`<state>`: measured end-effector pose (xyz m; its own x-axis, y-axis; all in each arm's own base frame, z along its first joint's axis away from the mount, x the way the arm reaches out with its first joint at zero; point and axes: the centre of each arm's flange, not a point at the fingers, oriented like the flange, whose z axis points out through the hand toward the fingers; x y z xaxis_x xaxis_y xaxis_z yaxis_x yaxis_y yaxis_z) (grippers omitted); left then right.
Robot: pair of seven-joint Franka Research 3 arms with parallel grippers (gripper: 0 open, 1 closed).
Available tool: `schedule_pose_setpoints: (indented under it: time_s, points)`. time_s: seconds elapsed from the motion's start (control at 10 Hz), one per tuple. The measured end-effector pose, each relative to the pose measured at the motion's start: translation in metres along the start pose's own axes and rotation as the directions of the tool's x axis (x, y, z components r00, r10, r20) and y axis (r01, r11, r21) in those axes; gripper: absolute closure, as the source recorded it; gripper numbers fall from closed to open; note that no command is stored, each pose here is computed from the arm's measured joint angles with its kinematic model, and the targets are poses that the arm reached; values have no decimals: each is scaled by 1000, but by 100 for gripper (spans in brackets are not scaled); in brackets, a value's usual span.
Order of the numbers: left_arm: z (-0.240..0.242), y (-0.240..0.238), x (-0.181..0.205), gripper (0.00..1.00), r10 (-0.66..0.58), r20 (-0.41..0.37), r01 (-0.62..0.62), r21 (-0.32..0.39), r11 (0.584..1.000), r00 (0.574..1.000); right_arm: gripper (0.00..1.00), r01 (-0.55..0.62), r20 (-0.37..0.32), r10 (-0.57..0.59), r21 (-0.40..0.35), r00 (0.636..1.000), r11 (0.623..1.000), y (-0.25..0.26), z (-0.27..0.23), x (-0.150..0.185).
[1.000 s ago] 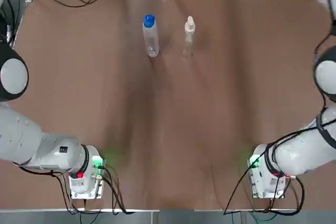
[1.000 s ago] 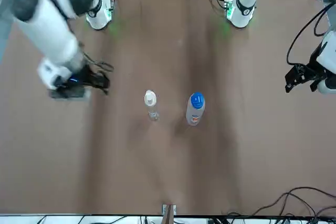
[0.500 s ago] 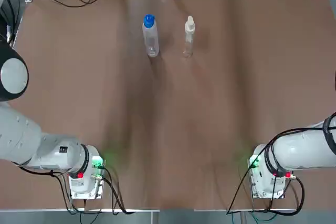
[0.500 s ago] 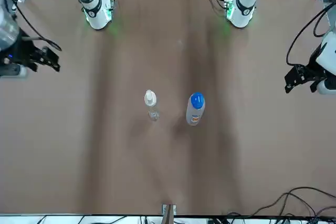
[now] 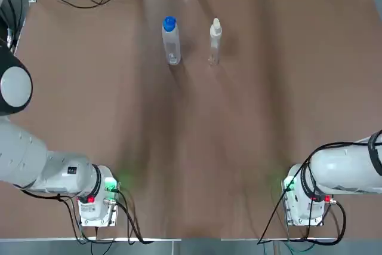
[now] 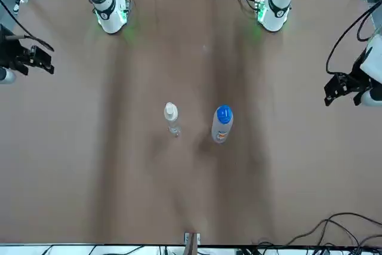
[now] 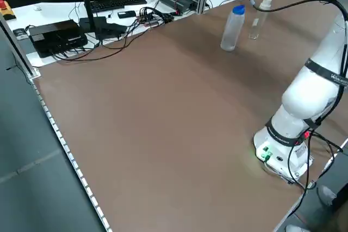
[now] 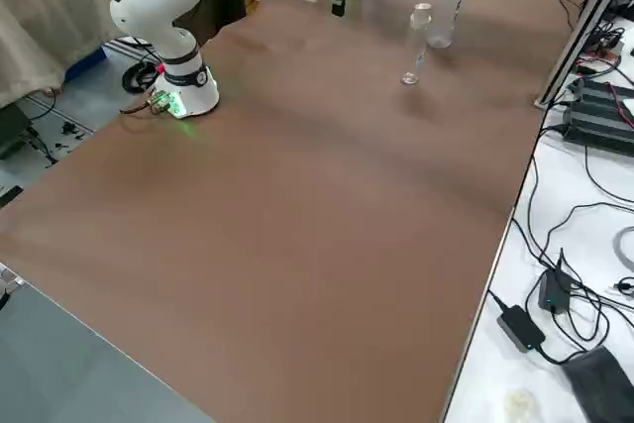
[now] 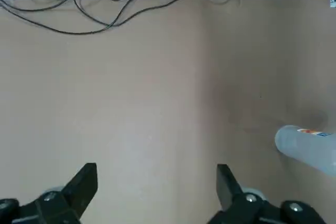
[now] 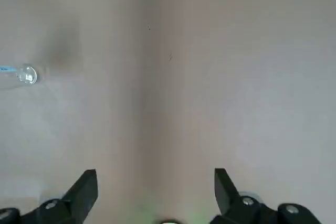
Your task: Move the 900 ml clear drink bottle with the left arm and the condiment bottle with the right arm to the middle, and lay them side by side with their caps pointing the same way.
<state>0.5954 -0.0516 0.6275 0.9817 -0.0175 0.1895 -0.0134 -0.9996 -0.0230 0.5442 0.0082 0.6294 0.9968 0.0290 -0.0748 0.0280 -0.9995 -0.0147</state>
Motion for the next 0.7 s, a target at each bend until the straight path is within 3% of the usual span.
schedule_pose_setpoints:
  time_s: [0.7]
  points:
    - [0, 0, 0, 0, -1, 0, 1, 0, 1000, 1000, 2, -2, -31, 2, 18, 1000, 1000, -1, 0, -2]
